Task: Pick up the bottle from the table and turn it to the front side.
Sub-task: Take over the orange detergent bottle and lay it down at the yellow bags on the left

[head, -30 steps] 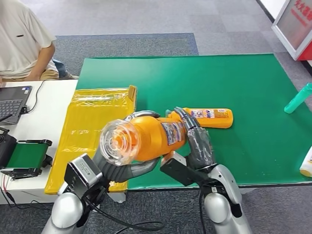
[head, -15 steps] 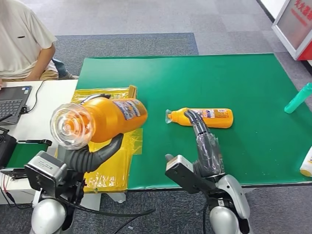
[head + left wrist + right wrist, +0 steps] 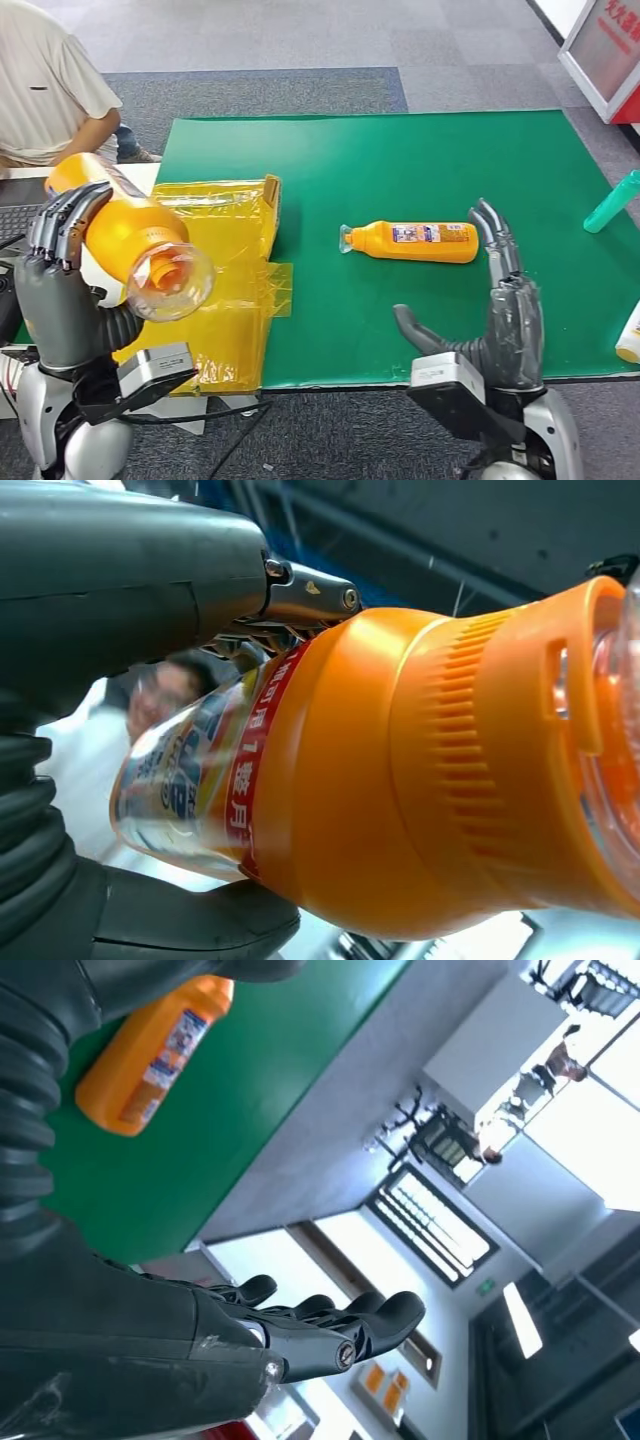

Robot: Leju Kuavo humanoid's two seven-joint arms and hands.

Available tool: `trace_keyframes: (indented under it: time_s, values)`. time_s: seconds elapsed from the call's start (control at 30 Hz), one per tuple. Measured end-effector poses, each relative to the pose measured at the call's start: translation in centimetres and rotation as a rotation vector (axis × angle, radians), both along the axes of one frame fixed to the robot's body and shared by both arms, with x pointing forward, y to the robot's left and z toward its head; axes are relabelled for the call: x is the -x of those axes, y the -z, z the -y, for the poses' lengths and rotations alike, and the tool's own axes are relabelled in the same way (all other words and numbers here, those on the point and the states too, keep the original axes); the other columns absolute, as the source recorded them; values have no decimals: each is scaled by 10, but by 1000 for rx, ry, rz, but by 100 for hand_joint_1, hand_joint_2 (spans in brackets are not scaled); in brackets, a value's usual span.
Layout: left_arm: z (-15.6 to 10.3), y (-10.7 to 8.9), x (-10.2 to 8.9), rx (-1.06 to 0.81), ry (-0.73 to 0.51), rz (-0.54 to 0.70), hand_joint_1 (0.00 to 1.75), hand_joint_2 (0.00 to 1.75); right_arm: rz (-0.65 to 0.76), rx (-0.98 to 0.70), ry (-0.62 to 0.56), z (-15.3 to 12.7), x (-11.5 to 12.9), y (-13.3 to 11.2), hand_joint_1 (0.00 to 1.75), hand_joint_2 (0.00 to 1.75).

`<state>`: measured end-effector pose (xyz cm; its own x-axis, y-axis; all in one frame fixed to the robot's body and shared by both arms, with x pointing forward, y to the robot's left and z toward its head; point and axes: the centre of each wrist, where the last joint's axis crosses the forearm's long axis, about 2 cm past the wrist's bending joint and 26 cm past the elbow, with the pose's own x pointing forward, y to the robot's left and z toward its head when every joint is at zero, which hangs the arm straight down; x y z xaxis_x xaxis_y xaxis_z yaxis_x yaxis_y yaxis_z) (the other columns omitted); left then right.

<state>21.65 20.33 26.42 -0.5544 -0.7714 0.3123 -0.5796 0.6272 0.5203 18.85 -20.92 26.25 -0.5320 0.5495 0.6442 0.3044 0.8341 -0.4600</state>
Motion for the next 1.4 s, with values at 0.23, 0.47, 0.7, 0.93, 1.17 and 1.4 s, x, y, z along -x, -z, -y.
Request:
trace_keyframes:
  time_s: [0.23, 0.47, 0.7, 0.93, 1.17, 1.4]
  values:
    - [-13, 6, -3, -113, -134, -82, 175, 175, 126, -52, 14, 16, 18, -17, 0, 175]
    - [-26, 12, -12, -185, -209, -181, 175, 175, 184, -78, -4, 26, 28, -27, 0, 175]
    - [-29, 24, -24, -294, -257, -294, 175, 175, 224, -111, -60, 28, 30, -29, 0, 175]
    - [-32, 53, -43, -314, -216, -509, 175, 175, 209, -124, -134, 31, 29, -27, 0, 175]
    - [-34, 70, -53, -320, -222, -633, 175, 175, 207, -140, -173, 32, 26, -24, 0, 175]
    - [-33, 81, -60, -348, -229, -717, 175, 175, 202, -136, -192, 34, 24, -23, 0, 175]
